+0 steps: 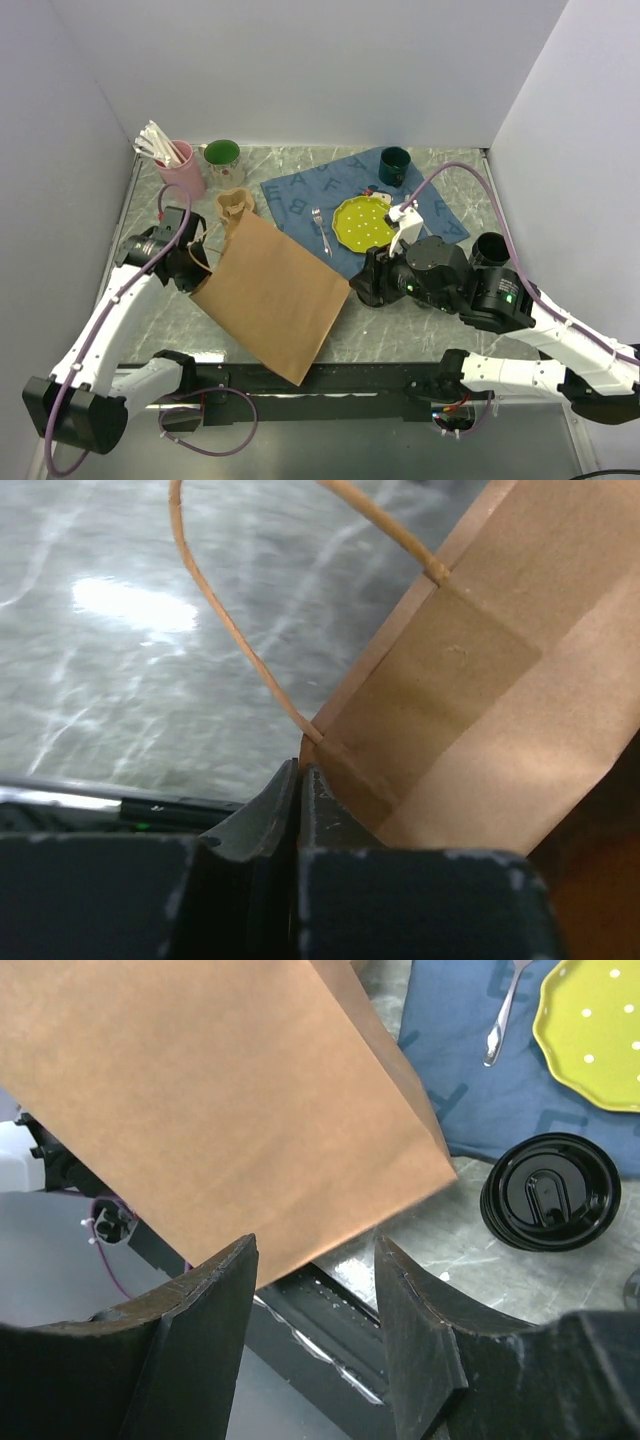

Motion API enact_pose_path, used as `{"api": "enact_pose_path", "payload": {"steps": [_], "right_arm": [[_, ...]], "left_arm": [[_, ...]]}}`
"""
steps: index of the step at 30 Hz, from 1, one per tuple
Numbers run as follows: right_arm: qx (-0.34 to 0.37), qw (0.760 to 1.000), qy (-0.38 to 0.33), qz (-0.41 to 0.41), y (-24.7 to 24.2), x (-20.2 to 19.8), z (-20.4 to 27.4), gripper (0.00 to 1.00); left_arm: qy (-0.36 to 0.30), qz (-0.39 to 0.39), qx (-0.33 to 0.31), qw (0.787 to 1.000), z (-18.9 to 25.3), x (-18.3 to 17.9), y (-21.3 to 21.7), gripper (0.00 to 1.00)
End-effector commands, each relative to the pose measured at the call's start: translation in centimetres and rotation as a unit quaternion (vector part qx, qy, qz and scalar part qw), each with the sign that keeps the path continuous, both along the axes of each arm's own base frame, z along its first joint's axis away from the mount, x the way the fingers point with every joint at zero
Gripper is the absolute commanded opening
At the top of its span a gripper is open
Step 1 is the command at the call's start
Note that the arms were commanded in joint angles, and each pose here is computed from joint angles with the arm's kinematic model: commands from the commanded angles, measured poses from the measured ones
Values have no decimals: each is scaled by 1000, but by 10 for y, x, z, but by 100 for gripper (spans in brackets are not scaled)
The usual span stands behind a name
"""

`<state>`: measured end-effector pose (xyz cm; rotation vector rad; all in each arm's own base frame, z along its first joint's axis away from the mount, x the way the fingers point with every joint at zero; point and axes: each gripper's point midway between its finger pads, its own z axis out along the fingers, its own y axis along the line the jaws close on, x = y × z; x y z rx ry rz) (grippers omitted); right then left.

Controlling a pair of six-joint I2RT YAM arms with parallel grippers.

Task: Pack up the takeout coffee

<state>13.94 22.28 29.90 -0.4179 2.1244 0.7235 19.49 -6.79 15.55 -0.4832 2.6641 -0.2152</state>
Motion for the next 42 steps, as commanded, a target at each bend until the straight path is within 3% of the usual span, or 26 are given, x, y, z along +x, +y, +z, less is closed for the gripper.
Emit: {"api": "enact_pose_path", "payload": {"steps": [1, 5, 10, 15, 20, 23, 28, 32, 35, 38, 39, 42], "right_arm": [[17, 1000, -11, -11, 1, 5, 21, 58], [14, 1000, -16, -6, 1, 5, 26, 58], [2, 999, 33, -12, 5, -2, 3, 58], [-10, 997, 71, -28, 2, -7, -22, 58], [-25, 994, 106, -23, 0, -18, -46, 58], [-17, 989, 138, -40, -2, -23, -64, 60], [7, 982, 181, -55, 7, -28, -84, 61], [15, 978, 200, -56, 18, -23, -89, 62], [14, 978, 202, -45, 26, -21, -85, 62], [12, 982, 186, -31, 28, -19, -68, 62], [13, 984, 177, -27, 28, -18, -61, 62], [52, 989, 136, -10, 34, -12, -17, 62]], "left_arm": [[-9, 50, 37, 998, 25, 4, 19, 3], [-66, 66, -1, 996, 62, 10, 13, 6], [-42, 79, -42, 995, 34, -1, 5, 5], [-59, 119, 9, 991, 41, 8, 31, 3], [-81, 127, -30, 988, 69, 17, 28, 1], [-97, 147, -11, 984, 81, 12, 40, 1], [-45, 143, -48, 988, 39, -5, 26, 1], [-67, 141, -89, 984, 41, -6, 15, 1], [-114, 113, -100, 982, 73, 0, 11, 1], [-213, 43, -143, 966, 125, 5, -7, 2], [-246, -3, -192, 950, 141, -1, -26, 2], [-235, -59, -250, 937, 134, -22, -50, 1]]}}
